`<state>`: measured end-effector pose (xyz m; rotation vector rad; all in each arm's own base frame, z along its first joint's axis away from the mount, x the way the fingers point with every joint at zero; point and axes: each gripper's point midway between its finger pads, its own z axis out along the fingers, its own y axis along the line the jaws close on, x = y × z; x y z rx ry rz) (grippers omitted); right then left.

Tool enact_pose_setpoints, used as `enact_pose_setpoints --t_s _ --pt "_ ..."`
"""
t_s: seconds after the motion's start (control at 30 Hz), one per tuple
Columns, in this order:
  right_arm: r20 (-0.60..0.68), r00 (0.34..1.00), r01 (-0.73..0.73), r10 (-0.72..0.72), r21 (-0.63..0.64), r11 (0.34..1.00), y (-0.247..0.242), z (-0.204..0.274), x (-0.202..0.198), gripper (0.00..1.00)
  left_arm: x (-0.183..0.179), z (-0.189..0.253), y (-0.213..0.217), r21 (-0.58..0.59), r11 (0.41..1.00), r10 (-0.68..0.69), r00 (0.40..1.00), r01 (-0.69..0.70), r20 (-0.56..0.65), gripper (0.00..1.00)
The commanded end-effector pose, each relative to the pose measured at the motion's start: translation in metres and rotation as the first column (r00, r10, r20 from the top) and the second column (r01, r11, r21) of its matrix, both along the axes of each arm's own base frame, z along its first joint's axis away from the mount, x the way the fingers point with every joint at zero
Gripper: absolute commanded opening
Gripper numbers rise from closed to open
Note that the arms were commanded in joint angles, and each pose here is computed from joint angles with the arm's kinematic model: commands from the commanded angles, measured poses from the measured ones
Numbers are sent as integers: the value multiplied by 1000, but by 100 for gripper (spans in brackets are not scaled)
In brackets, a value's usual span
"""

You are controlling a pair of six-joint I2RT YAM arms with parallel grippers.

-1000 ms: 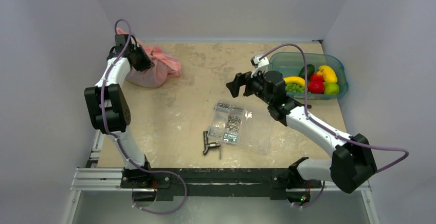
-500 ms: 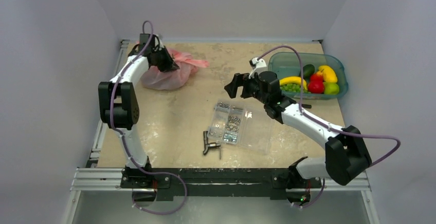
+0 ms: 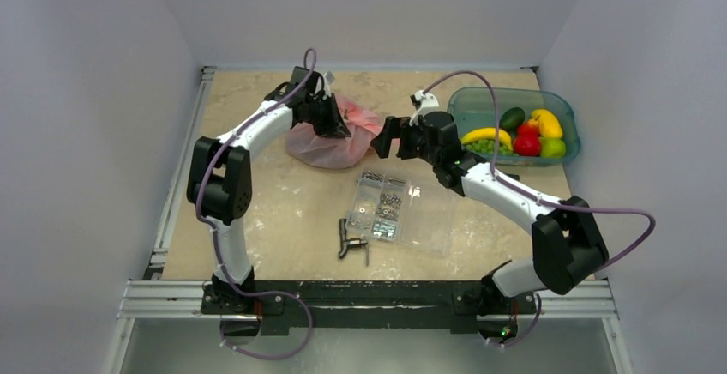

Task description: Take the fake fruits out of the plastic bag

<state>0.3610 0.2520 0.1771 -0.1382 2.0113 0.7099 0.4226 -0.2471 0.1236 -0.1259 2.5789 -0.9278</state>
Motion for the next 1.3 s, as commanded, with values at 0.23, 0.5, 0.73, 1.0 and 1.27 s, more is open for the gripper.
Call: enact_pose_setpoints --t_s 0.23,0.5,0.73,1.0,1.27 --pt "10 998 66 -66 -34 997 19 36 54 99 -10 40 -2 -117 992 46 999 -45 2 0" --pt "-15 1000 13 -13 -15 1000 51 44 84 93 -12 60 11 -119 992 53 997 -46 53 13" --pt "-65 996 -64 67 40 997 86 27 99 79 -3 89 38 17 999 31 973 -35 228 70" --pt "-83 993 -76 80 53 996 102 18 109 62 12 70 51 146 989 -9 971 -26 237 66" --pt "-86 995 -54 57 43 998 100 17 112 63 14 46 31 68 997 -47 987 37 153 47"
